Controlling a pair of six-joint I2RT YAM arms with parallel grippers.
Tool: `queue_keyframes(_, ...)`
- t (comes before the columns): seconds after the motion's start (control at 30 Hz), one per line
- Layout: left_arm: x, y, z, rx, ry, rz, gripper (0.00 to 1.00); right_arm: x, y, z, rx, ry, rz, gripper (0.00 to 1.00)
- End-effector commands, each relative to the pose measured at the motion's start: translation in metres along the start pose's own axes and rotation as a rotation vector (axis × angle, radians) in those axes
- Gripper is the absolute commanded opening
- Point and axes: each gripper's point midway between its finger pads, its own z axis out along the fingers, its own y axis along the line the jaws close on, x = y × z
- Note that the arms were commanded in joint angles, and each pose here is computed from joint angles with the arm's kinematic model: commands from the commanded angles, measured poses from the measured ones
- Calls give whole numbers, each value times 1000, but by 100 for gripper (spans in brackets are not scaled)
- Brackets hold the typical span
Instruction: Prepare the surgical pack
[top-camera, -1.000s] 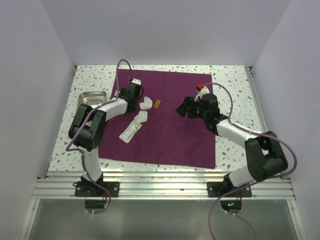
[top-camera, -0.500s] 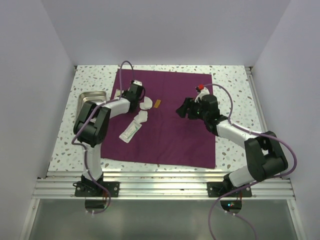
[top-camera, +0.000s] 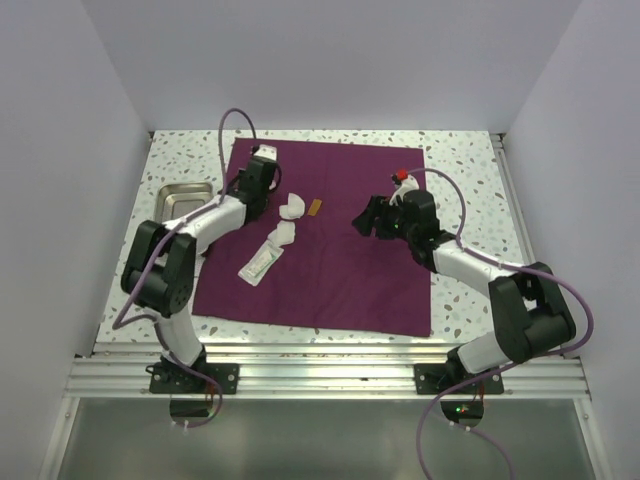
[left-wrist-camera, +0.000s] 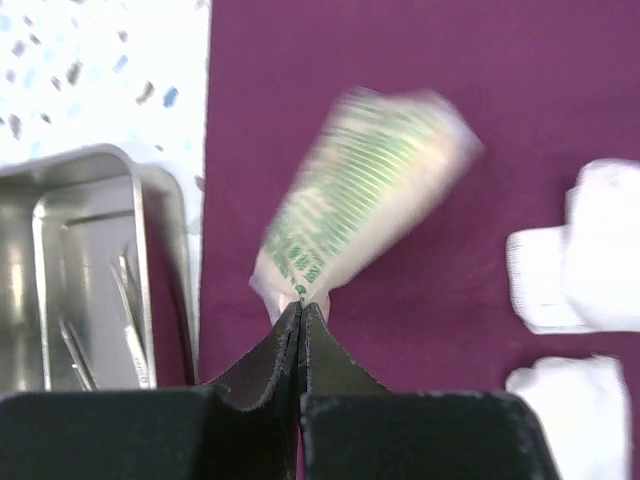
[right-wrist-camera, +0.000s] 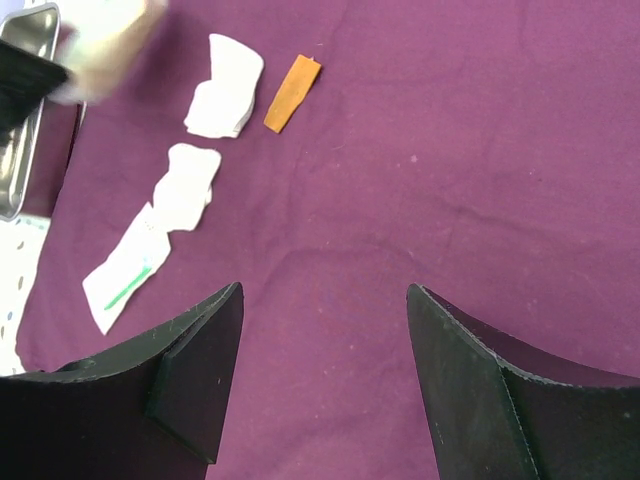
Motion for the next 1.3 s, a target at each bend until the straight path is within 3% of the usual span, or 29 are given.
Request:
queue_keyframes(0.0, -50, 14, -46, 60, -151, -125, 0, -6, 5, 0, -26, -35, -20, 70)
queue_keyframes(0.27, -38, 62, -76, -34, -96, -207, 0, -2, 5, 1, -32, -27, -20, 69)
queue_keyframes(0.53, -5, 128, -85, -72, -65, -408, 0, 2, 7, 3, -51, -20, -11, 69)
queue_keyframes(0.77, 24, 182, -86, -309, -25, -604, 0, 1, 8, 2, -53, -22, -12, 68)
queue_keyframes(0.87, 40, 196, -78, -358, -8, -687, 0, 2, 7, 1, -51, -21, -13, 68)
queue_keyframes(1.0, 49, 195, -60, -303, -33, -801, 0, 3, 6, 2, -49, -19, -13, 68)
queue_keyframes(1.27, 47, 190, -34, -277, -40, -847, 0, 4, 5, 2, -46, -19, -15, 68)
